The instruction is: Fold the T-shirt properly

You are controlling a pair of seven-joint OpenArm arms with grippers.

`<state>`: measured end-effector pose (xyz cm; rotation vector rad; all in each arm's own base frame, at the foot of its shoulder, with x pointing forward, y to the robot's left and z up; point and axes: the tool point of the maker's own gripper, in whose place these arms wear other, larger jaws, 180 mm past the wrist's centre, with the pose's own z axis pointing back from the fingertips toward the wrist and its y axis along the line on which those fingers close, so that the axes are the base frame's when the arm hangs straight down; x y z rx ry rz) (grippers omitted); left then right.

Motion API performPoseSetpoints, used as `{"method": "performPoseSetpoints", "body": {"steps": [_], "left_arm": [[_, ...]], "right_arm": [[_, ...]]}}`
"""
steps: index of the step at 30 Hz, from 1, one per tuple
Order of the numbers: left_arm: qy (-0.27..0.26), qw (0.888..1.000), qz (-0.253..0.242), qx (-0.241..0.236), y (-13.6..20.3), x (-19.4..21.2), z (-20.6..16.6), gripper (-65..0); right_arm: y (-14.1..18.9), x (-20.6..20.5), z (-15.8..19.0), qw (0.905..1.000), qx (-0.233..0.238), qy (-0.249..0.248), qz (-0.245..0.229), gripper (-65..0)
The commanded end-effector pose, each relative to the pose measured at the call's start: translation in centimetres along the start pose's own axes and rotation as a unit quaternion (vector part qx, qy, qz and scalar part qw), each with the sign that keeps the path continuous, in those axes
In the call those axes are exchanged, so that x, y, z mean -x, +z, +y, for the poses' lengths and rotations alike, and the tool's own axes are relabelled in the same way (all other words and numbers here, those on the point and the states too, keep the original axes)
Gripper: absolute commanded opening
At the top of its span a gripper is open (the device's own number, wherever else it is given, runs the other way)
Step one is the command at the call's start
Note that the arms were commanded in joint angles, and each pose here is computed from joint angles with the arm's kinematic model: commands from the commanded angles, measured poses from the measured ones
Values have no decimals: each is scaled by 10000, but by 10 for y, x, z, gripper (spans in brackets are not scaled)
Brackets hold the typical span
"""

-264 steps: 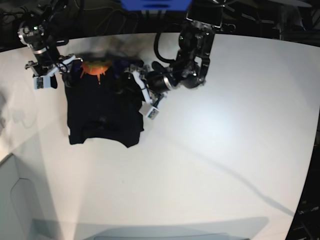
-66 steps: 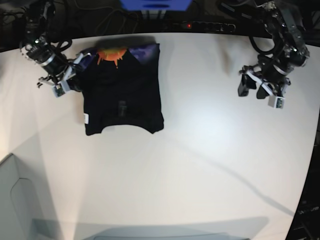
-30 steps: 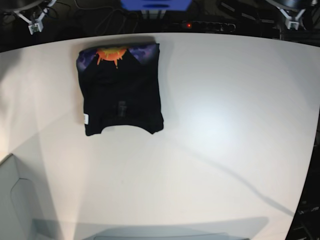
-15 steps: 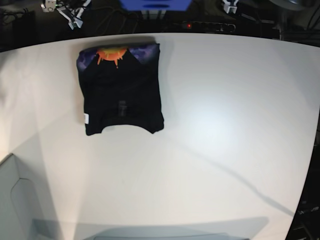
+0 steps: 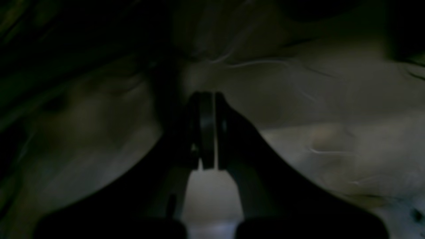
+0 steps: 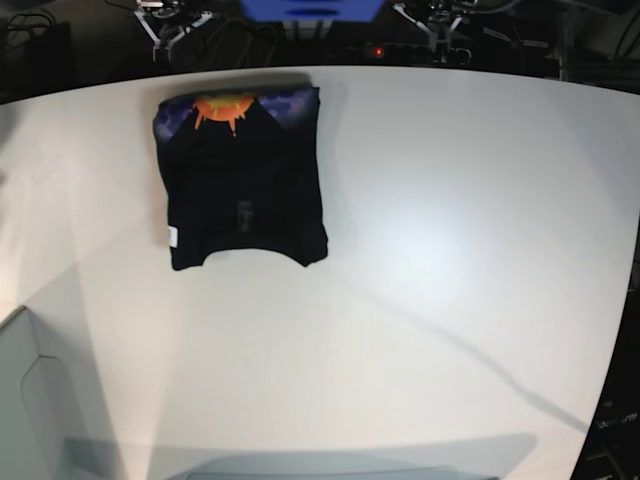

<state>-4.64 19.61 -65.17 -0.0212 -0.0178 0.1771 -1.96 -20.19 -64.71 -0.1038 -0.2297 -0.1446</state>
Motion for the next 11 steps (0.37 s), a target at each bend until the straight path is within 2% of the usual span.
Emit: {"method": "performPoseSetpoints", "body": {"steps": [1,5,7,11], "left_arm": [[-43,10000,-45,-35,-1,-6,1,-650],[-46,9999,-66,-64,-2,-14,1,-650],[-68,9999,-83,-56,-2,-15,0,-650],[-84,9998,-193,-32,-3,-27,-3,-650]], "right_arm": [[2,6,0,9998,178,31,-54,-650],[7,-1,-5,9945,977,160,-348,-650],[7,-11,-5,9912,1236,193,-439,-650],[8,-11,8,9908,1268,166,-444,-650]]}}
